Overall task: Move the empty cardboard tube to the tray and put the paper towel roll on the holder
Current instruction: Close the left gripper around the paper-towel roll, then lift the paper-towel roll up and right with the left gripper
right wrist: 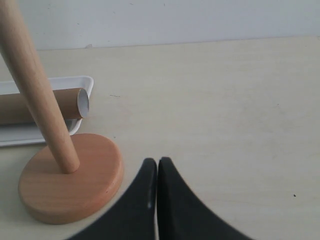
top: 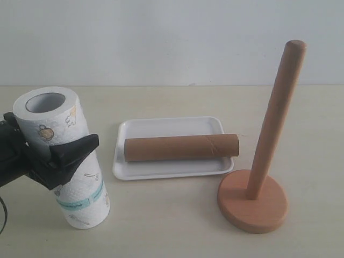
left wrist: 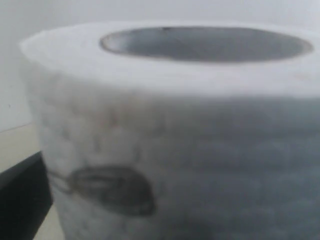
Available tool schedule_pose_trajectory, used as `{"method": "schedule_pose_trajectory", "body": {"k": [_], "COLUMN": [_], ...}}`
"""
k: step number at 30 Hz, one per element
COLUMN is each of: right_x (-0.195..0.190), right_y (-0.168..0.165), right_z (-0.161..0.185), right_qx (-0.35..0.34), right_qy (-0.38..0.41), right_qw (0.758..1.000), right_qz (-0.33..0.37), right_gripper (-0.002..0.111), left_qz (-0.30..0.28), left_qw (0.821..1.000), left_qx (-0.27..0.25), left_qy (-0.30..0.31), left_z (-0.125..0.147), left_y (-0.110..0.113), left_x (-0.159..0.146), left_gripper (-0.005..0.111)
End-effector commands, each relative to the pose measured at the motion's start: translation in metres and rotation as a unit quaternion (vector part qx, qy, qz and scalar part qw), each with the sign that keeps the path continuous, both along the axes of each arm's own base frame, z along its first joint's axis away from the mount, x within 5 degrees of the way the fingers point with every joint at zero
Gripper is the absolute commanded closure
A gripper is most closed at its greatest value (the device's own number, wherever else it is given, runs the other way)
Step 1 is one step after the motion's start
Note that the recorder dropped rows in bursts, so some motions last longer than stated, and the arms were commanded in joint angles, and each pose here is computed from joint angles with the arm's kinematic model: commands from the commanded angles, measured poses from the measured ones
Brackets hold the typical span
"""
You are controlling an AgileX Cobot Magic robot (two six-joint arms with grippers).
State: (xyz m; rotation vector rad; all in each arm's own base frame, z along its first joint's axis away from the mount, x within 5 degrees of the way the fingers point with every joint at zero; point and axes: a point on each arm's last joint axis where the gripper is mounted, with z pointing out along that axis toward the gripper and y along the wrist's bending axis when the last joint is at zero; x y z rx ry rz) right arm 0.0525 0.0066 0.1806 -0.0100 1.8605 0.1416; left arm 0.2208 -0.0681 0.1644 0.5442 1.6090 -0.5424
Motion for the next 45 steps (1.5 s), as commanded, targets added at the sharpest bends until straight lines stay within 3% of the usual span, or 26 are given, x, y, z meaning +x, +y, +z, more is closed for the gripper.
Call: {"method": "schedule_pose_trajectory", "body": {"k": [1,8,15,18,21,24,25,34,42,45], "right_x": [0.000,0.000,0.000,0.000,0.000,0.000,0.000,0.000,0.000,0.000], "right_y": [0.000,0.000,0.000,0.000,0.000,0.000,0.000,0.000,0.000,0.000], "right_z": [-0.001,-0.001,-0.001,-0.001,-0.001,-0.001,-0.001,-0.001,-0.001,-0.001], "right_qx": [-0.001,-0.001,-0.002,-0.002,-0.002,-0.002,-0.002,-0.002,-0.002,-0.002], "right_qy": [-0.003,-0.003,-0.004,-0.004,-0.004,-0.004,-0.004,-0.004,-0.004,-0.004], "right_qw": [1.000,1.000,1.000,1.000,1.000,1.000,1.000,1.000,1.000,1.000], "right_qz": [0.000,0.000,0.000,0.000,0.000,0.000,0.000,0.000,0.000,0.000], "right_gripper": [0.108,0.108,0.108,0.108,0.108,0.108,0.108,0.108,0.108,0.108], "left_qz": [-0.016,-0.043,-0.037,-0.037,-0.036,-0.036,-0.036,-0.020,-0.066,-0.075], "left_qw": [1.000,0.999,0.999,0.999,0.998,0.998,0.998,0.999,0.985,0.985], "left_qx": [0.000,0.007,-0.025,-0.029,-0.036,-0.036,-0.034,-0.043,-0.067,-0.053], "left_qy": [-0.007,-0.006,0.022,0.026,0.032,0.032,0.030,0.009,-0.142,-0.146], "left_z": [0.001,0.000,0.000,0.000,0.000,0.000,0.000,0.011,0.086,0.117], "left_y": [-0.004,-0.007,-0.007,-0.007,-0.007,-0.007,-0.007,-0.004,-0.007,-0.008], "left_x": [-0.001,-0.004,-0.004,-0.004,-0.004,-0.004,-0.004,-0.004,-0.037,-0.048], "left_gripper": [-0.003,-0.003,0.002,0.022,0.055,0.097,0.102,0.102,0.102,0.102]}}
